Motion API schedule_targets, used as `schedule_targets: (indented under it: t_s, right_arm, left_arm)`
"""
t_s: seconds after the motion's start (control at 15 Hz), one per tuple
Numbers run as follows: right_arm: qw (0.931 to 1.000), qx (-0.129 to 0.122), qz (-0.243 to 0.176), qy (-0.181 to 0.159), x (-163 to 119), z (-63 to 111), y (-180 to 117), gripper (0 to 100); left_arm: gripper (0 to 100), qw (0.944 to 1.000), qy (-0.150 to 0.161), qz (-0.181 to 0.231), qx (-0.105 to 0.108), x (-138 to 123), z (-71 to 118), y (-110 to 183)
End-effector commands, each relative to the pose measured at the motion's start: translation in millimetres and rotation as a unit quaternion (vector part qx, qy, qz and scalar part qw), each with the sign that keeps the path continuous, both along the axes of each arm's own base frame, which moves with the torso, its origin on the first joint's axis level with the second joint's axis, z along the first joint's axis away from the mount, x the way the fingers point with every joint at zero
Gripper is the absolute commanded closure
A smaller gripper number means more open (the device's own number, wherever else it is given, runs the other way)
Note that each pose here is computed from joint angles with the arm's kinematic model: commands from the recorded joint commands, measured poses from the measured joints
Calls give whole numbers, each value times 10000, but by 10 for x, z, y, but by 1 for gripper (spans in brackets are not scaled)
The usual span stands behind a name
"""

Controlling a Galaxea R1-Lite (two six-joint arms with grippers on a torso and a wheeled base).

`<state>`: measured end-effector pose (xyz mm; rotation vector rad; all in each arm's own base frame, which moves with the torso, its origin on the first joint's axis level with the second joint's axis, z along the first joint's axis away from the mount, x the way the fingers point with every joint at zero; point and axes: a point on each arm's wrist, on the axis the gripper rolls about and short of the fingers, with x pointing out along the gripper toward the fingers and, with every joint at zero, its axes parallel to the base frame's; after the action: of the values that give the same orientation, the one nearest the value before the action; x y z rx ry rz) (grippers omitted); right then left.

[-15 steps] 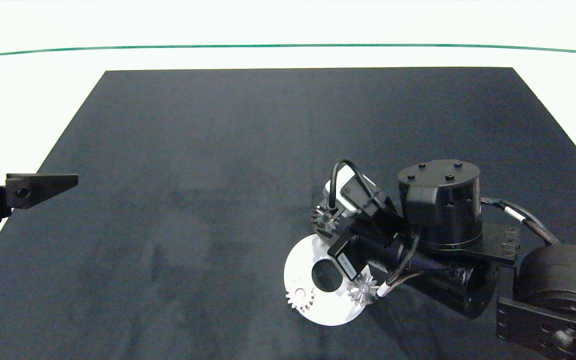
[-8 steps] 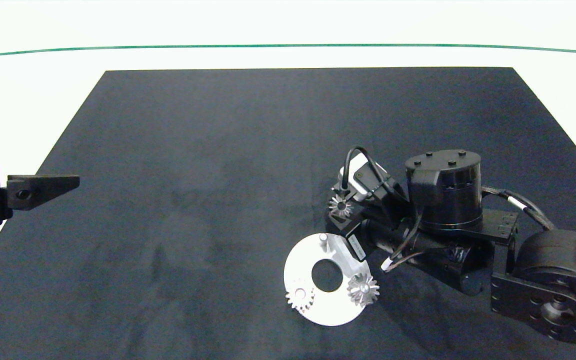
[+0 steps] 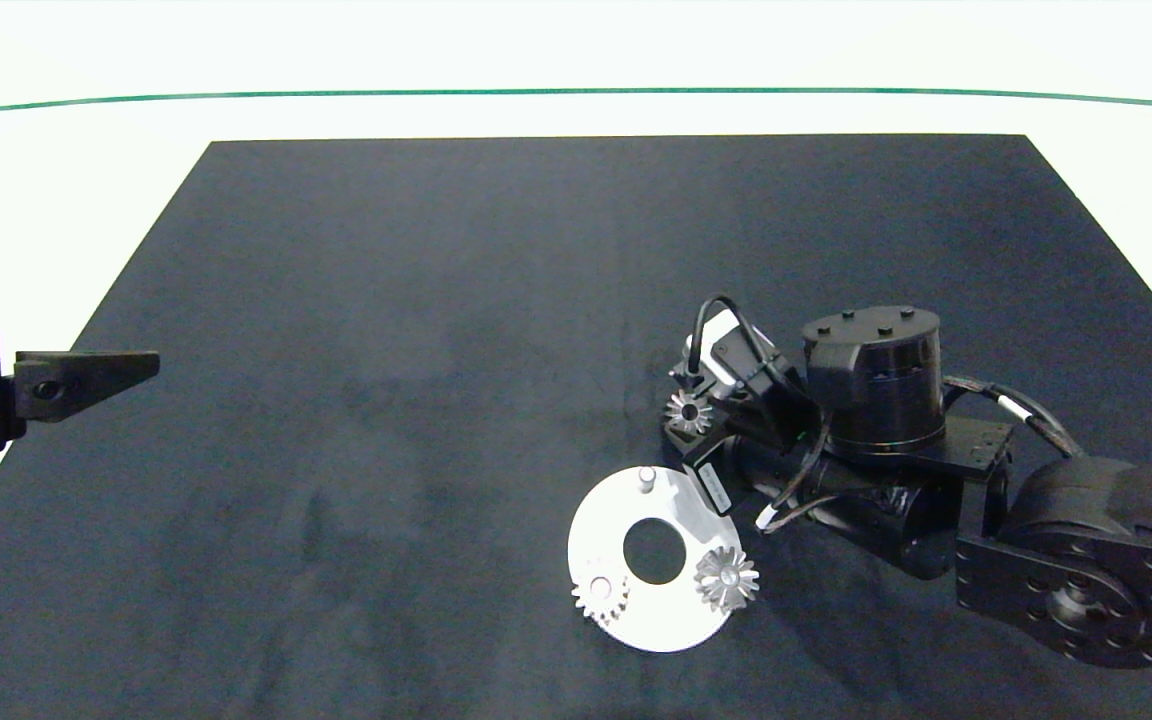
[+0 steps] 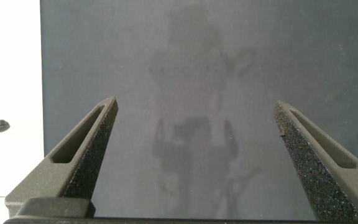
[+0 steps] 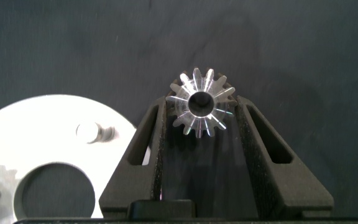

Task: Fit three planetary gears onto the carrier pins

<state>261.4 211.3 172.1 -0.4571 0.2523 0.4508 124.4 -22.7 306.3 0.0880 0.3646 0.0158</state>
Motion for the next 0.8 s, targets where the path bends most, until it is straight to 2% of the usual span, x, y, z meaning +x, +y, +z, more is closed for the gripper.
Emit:
schedule_targets:
  t_s: [0.07, 0.47, 0.67, 0.8]
  right_arm:
    - [10000, 31, -43, -63, 14, 19, -20, 0]
    - [9999, 72, -46, -101, 1, 49, -31, 0]
    - [9996, 171, -15, -218, -114, 173, -101, 0]
    - [9996, 195, -38, -175, -100, 154, -107, 0]
  left_arm:
    - [0, 10000, 6, 11, 1, -4, -1, 1]
    - [0, 10000, 6, 8, 8, -4, -1, 1]
    - [0, 10000, 6, 8, 8, -4, -1, 1]
    - [0, 10000, 13, 0, 10, -4, -5, -1]
